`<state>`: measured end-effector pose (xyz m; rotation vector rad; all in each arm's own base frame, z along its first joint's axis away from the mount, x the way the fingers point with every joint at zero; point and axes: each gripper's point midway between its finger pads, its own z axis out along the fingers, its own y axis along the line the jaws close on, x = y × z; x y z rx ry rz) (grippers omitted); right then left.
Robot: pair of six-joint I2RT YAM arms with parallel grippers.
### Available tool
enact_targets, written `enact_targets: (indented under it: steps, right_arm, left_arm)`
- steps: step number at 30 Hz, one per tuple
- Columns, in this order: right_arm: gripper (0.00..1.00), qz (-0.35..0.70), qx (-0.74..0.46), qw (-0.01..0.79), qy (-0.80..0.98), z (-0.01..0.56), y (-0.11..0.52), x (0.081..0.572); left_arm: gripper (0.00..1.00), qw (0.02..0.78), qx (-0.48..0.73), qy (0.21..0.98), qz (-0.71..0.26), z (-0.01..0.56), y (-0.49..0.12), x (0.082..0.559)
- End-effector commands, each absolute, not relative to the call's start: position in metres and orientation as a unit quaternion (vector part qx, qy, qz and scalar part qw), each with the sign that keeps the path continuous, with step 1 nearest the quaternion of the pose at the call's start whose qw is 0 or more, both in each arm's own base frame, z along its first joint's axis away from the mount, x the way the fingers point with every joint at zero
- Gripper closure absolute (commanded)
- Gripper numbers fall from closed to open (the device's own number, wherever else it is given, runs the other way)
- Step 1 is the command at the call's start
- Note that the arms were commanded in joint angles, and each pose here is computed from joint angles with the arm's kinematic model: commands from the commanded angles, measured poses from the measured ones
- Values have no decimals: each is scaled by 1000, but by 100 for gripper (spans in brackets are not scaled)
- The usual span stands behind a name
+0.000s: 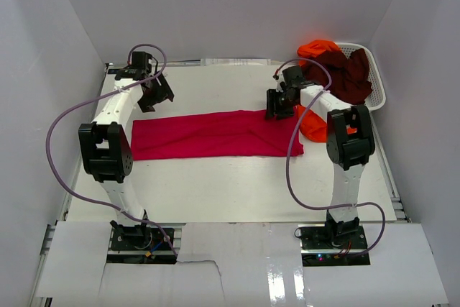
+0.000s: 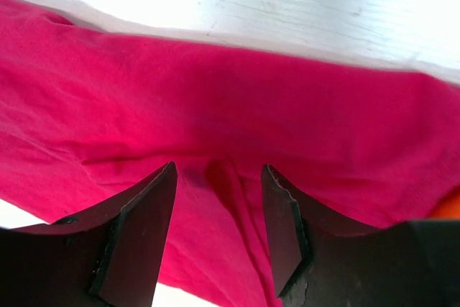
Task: Fold and stack the t-shirts
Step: Fold the other side of the tshirt into a rectangle
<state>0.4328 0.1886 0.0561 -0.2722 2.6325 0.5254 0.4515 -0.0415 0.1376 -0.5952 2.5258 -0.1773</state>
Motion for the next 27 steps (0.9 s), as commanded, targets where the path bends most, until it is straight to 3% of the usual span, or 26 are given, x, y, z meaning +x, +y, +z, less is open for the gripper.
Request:
enact_targets:
  steps: [1, 7, 10, 13, 15, 27]
  right_arm:
    - [43, 212, -126, 240, 939, 72, 208, 445]
    - [50, 213, -132, 222, 942, 62, 217, 438]
    - [72, 213, -135, 215, 943, 60, 218, 432]
    - [80, 212, -135, 211, 944, 65, 218, 427]
    - [91, 213, -137, 212, 944, 70, 217, 423]
    - [92, 244, -151, 218, 933, 112, 224, 372]
  left_arm:
    - [17, 291, -217, 930, -61, 153, -39, 453]
    - [17, 283, -219, 932, -56, 147, -38, 448]
    - [17, 279, -219, 933, -53, 144, -37, 446]
    - [17, 278, -220, 933, -52, 143, -37, 444]
    - [17, 277, -221, 934, -50, 142, -36, 443]
    - [16, 274, -225, 933, -55, 142, -37, 438]
